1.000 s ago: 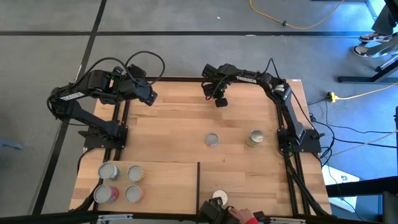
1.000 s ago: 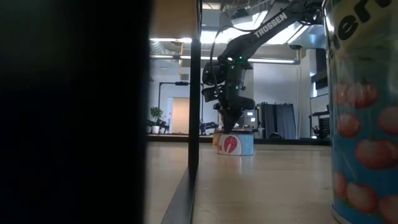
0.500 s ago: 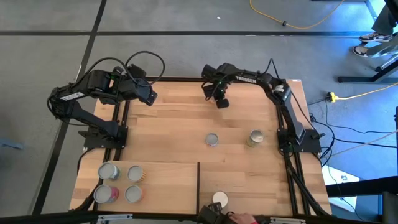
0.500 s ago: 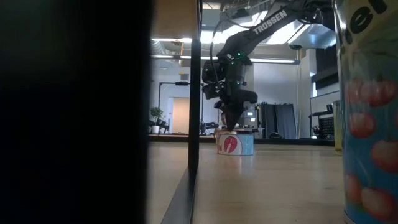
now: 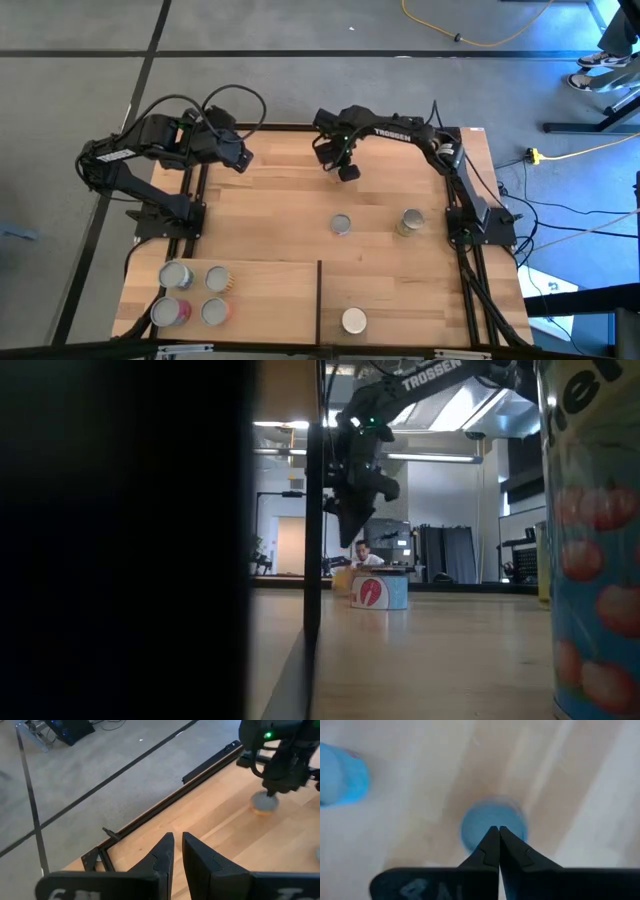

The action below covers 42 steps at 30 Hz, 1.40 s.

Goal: Pick and place cans onto a shelf
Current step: Put the canned pineapple ring on the shelf

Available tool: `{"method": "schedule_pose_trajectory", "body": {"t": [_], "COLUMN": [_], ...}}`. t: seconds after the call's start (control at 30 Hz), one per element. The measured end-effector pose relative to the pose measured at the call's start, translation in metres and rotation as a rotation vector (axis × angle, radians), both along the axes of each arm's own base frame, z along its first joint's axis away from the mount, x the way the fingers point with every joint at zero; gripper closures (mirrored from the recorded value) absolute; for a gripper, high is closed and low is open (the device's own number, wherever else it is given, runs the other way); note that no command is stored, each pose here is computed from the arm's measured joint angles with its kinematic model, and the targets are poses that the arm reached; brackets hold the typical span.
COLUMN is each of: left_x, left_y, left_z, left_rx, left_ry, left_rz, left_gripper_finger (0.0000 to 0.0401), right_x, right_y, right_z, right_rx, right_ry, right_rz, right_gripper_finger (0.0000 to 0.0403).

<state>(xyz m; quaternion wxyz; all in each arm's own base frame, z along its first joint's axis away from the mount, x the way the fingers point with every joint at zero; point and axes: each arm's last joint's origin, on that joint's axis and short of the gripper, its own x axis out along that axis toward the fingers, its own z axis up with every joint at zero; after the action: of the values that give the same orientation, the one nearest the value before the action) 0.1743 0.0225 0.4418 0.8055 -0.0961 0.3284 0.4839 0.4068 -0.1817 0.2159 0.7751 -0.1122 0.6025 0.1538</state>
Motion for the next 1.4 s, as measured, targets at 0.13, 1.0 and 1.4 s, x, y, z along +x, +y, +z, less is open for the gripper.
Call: {"method": "schedule_pose_trajectory", "body": {"t": [0.13, 1.0, 1.4], "left_x": [0.000, 0.000, 0.000], "left_y": [-0.003, -0.004, -0.004], "left_z": [0.000, 0.000, 0.000], "left_rx": [0.000, 0.000, 0.000], "left_ry": [-0.001, 0.000, 0.000], "left_rz": [-0.015, -0.021, -0.021], "left_gripper_finger": [0.0369, 0.0369, 0.0369], "right_x": [0.009, -0.015, -0.032], "right_y": [0.018, 0.038, 0.048], "right_z": [0.000, -0.020, -0.058], "right_rx": [0.021, 0.193, 0.220], "right_ry": [-0.020, 0.242, 0.365], "right_rz": [0.049, -0.093, -0.051], "right_gripper_finger": [0.0403, 0.0312, 0.0312]}}
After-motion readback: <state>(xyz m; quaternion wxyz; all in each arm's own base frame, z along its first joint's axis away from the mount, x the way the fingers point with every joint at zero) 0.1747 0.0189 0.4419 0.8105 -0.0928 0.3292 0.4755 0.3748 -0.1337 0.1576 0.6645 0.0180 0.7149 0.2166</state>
